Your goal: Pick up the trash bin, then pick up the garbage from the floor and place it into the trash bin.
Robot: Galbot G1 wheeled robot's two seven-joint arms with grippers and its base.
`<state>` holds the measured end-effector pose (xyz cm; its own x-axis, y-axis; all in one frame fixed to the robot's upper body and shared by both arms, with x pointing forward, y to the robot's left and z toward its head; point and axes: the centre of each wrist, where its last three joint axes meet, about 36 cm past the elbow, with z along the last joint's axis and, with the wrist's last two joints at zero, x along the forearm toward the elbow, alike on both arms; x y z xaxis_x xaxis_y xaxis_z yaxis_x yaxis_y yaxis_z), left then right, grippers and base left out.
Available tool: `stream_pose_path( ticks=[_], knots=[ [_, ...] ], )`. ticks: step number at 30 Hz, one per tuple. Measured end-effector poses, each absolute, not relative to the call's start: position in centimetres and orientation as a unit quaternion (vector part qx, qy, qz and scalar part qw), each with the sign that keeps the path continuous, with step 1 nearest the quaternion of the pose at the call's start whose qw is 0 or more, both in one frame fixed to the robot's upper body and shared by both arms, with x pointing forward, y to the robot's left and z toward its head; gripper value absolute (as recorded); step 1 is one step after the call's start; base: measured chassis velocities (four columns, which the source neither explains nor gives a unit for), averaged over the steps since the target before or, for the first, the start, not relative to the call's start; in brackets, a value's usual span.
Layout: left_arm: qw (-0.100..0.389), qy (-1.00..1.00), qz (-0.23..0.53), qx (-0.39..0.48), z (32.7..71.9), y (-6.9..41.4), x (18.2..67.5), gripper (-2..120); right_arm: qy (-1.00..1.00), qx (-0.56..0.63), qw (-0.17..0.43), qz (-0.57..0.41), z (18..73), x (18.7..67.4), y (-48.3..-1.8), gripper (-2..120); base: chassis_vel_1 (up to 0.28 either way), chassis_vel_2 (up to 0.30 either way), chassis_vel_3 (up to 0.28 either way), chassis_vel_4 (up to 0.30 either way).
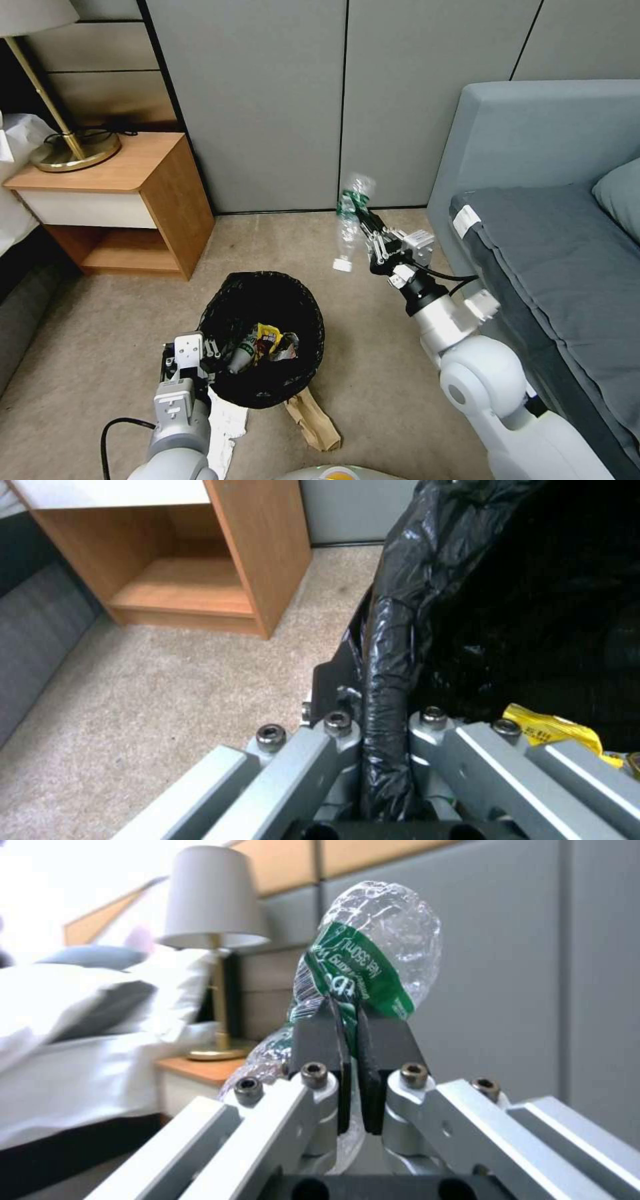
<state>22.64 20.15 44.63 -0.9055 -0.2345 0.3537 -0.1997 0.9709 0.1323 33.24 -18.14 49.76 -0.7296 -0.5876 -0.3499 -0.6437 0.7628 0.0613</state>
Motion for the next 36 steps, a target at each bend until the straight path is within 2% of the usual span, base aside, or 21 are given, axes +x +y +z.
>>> stream_pose_path(
  ticks=[10,12,20,30,35,36],
  knots=[
    [0.185,-0.975,-0.045,0.111,44.7,20.1,22.8,0,0.911,-0.384,0.131,0.07,47.7,30.4,-17.7,2,0.0,0.0,0.0,0.0],
    [0.186,-0.976,-0.042,0.107,44.7,19.8,22.8,0,0.911,-0.394,0.108,0.056,44.9,29.7,-17.0,2,0.0,0.0,0.0,0.0],
    [0.188,-0.976,-0.041,0.105,44.6,19.6,22.6,0,0.907,-0.415,0.064,0.031,39.4,29.3,-15.1,2,0.0,0.0,0.0,0.0],
    [0.19,-0.976,-0.039,0.101,44.7,19.2,22.4,0,0.901,-0.433,0.028,0.02,36.6,29.6,-12.8,2,0.0,0.0,0.0,0.0],
    [0.188,-0.976,-0.039,0.102,44.7,19.2,22.5,0,0.897,-0.442,0.015,0.01,36.3,29.4,-12.2,17,0.0,0.0,0.0,0.0],
    [0.188,-0.976,-0.039,0.102,44.7,19.2,22.5,0,0.897,-0.442,0.015,0.01,36.3,29.4,-12.2,17,0.0,0.0,0.0,0.0]
  ],
)
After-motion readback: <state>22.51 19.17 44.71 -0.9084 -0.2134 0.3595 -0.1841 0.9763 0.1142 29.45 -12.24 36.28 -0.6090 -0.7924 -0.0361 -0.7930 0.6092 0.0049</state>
